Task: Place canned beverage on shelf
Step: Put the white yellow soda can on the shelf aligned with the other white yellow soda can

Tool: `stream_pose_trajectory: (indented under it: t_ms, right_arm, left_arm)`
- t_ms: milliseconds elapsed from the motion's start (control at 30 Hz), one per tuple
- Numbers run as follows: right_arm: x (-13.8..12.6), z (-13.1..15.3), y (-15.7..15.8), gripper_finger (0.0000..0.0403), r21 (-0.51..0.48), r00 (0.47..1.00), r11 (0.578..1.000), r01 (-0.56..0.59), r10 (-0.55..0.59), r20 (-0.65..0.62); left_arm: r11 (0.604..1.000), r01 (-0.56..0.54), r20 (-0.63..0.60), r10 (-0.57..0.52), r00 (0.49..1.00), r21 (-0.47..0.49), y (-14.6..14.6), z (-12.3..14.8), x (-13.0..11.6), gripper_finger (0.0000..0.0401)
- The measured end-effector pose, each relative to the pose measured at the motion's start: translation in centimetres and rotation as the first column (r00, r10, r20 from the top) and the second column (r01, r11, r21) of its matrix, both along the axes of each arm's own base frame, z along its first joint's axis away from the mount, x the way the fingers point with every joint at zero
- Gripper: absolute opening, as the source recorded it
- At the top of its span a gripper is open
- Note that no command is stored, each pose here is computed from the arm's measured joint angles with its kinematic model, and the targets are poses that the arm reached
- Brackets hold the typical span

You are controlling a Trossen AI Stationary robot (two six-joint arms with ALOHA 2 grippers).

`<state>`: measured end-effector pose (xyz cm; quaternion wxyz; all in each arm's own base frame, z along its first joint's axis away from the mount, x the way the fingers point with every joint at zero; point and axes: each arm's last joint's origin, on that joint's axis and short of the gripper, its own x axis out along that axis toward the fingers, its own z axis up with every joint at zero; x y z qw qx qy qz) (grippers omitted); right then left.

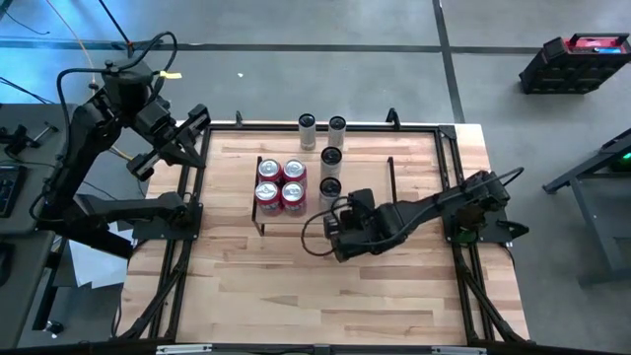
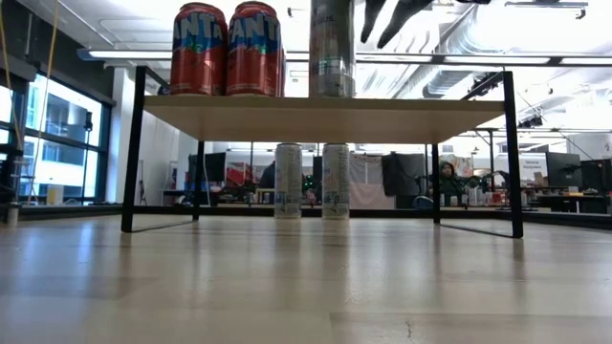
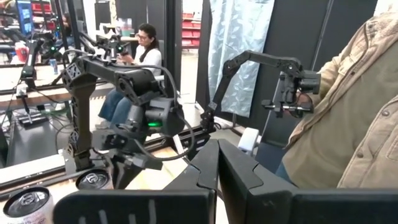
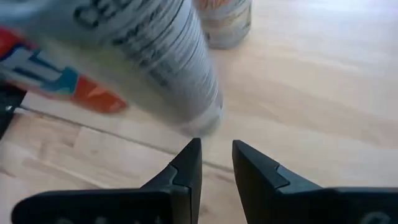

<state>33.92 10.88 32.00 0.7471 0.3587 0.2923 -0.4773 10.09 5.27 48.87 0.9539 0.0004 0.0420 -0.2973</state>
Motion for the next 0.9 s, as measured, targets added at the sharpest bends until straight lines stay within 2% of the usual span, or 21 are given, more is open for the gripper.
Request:
stream_pose_trajectory:
  t_ms: [100, 233, 500, 633, 767, 900]
  right_arm:
    - [0.4, 0.1, 0.2, 0.0075, 0.005, 0.999, 1.0, -0.023, 0.022, 0.036]
    - [1.8, 0.6, 0.2, 0.0075, -0.027, 0.984, 0.987, -0.158, 0.16, 0.082]
    - [1.4, 0.1, -2.4, 0.0075, -0.038, 0.978, 0.982, -0.186, 0.181, -0.107]
    - [1.0, 0.0, -2.8, 0.0075, -0.044, 0.972, 0.982, -0.183, 0.175, -0.155]
    - [1.1, -0.1, -2.8, 0.0075, -0.015, 0.97, 0.981, -0.191, 0.186, -0.157]
    - [1.7, 0.4, -1.9, 0.0075, 0.031, 0.952, 0.955, -0.293, 0.295, -0.086]
  left_arm:
    - [1.0, 0.001, 0.006, -0.001, 1.0, 0.007, -0.1, 0.0, -0.1, 0.0]
    - [1.0, 0.002, 0.016, -0.003, 1.0, 0.024, 0.0, 0.0, 0.0, 0.0]
    - [1.0, 0.004, 0.022, -0.005, 1.0, 0.03, 0.0, 0.0, 0.0, 0.0]
    - [1.0, 0.004, 0.015, -0.004, 1.0, 0.021, 0.0, 0.0, 0.0, 0.0]
    - [1.0, 0.003, 0.008, -0.003, 1.0, 0.012, 0.0, 0.0, 0.0, 0.0]
    - [1.0, 0.003, 0.007, -0.003, 1.0, 0.011, 0.0, 0.0, 0.0, 0.0]
